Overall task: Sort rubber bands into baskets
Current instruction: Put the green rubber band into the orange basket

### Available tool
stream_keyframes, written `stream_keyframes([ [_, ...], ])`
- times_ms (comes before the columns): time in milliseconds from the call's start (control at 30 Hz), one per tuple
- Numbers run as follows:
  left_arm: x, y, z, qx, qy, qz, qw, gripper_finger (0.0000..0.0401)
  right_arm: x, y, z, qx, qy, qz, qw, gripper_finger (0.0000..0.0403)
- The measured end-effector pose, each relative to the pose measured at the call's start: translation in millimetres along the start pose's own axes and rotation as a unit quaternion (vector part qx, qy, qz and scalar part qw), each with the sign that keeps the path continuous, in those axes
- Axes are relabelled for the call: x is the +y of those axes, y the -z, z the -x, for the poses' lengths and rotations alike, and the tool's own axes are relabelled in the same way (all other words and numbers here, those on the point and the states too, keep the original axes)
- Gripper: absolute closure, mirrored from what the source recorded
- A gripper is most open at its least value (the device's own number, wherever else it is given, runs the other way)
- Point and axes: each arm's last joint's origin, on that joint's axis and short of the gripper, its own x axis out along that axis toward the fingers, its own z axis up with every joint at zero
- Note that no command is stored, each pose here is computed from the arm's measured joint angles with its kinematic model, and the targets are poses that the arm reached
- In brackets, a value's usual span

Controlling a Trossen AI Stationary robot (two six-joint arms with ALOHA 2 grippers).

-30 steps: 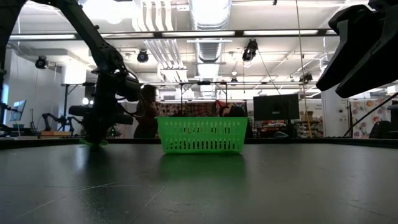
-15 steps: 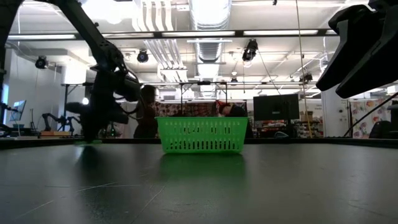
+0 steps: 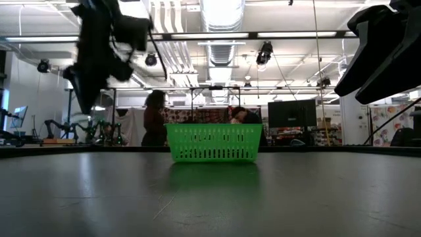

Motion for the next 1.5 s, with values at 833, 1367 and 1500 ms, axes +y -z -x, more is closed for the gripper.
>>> stream_keyframes([
  [833, -111, 265, 26, 0.076, 0.109, -0.092, 0.987, 0.0401, -13, -31, -8, -0.017, 0.014, 0.031, 0.999, 0.0197],
  [1367, -111, 262, -28, 0.041, 0.088, -0.118, 0.988, 0.0401, -16, -43, -8, -0.02, 0.005, 0.064, 0.998, 0.0197],
  [1500, -116, 263, -18, 0.037, 0.112, -0.174, 0.978, 0.0401, -15, -47, -5, -0.014, -0.019, 0.062, 0.998, 0.0197],
])
